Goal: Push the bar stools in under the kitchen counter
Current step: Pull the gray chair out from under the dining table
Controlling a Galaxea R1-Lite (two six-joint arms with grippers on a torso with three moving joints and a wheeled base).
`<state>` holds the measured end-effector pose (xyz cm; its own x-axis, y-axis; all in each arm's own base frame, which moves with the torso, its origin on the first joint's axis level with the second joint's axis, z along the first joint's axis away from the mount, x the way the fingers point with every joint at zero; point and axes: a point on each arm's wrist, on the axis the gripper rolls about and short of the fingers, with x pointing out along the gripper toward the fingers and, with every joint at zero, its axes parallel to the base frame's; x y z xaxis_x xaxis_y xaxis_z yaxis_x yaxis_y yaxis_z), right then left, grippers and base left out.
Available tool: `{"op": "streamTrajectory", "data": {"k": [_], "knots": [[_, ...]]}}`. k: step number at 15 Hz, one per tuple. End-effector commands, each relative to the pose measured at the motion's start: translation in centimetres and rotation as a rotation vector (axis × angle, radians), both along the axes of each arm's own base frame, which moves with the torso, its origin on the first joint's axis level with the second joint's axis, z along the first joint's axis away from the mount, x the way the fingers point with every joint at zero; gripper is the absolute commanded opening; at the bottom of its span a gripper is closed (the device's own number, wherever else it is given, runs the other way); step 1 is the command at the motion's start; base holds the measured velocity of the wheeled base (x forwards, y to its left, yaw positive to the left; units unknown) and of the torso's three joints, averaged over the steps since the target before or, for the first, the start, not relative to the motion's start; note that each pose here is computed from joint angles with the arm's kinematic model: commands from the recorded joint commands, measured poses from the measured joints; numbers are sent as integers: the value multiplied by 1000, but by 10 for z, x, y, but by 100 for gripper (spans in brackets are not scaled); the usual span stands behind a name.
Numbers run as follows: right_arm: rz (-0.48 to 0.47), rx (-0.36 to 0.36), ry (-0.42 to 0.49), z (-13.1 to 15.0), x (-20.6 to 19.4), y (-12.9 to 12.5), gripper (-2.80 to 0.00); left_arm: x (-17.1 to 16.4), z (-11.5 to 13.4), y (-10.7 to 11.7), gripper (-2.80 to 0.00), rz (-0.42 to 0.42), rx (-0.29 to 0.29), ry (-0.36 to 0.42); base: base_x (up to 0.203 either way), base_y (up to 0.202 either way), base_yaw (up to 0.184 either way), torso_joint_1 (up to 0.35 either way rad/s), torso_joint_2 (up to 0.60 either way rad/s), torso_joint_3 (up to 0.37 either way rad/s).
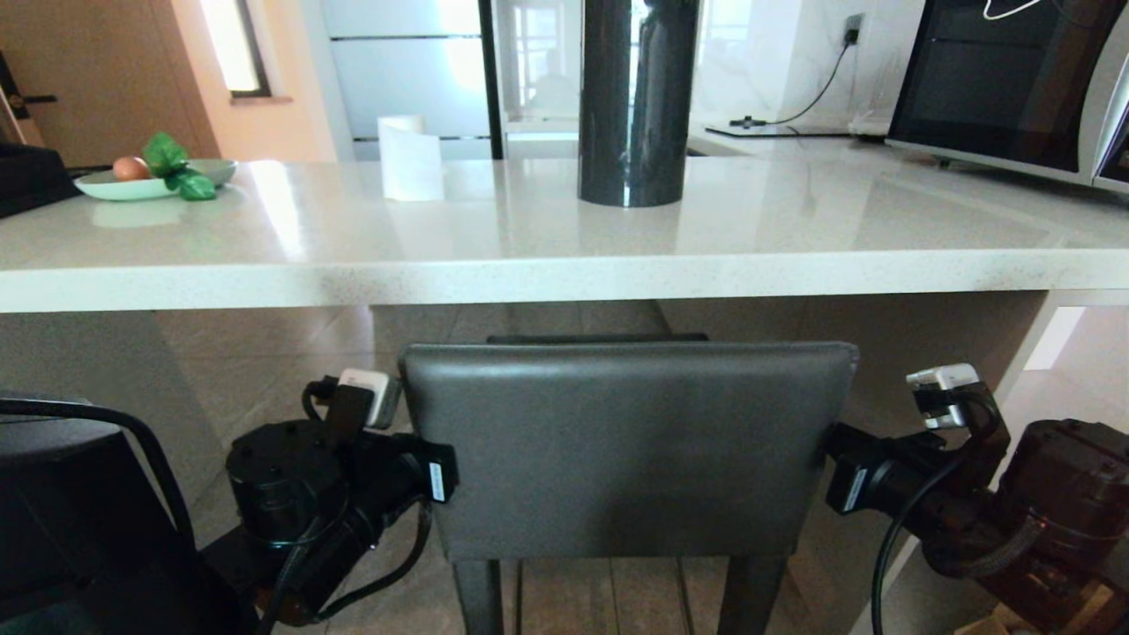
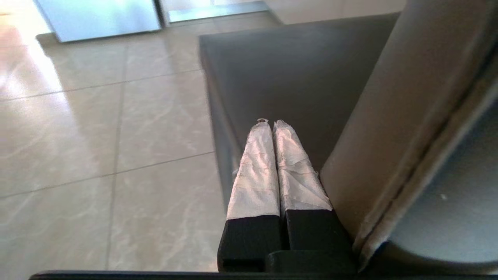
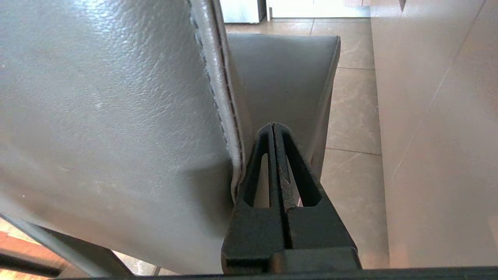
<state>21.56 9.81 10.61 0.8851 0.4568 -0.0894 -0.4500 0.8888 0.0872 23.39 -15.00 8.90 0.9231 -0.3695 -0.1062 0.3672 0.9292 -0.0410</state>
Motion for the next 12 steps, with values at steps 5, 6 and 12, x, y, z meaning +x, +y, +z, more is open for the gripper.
{"op": "streamTrajectory", "data": {"k": [5,6,12], "knots": [[11,15,-16,3,-1,3,-280,-8,6,-1,-280,-29,-10,-20,0,0,0,0,0,0],[5,16,-16,3,0,1,-280,-11,5,-1,-280,-36,-6,-13,0,0,0,0,0,0],[-5,14,-19,4,0,1,-280,-17,6,-6,-280,-27,-1,-18,-101,0,-1,1,3,2]]}}
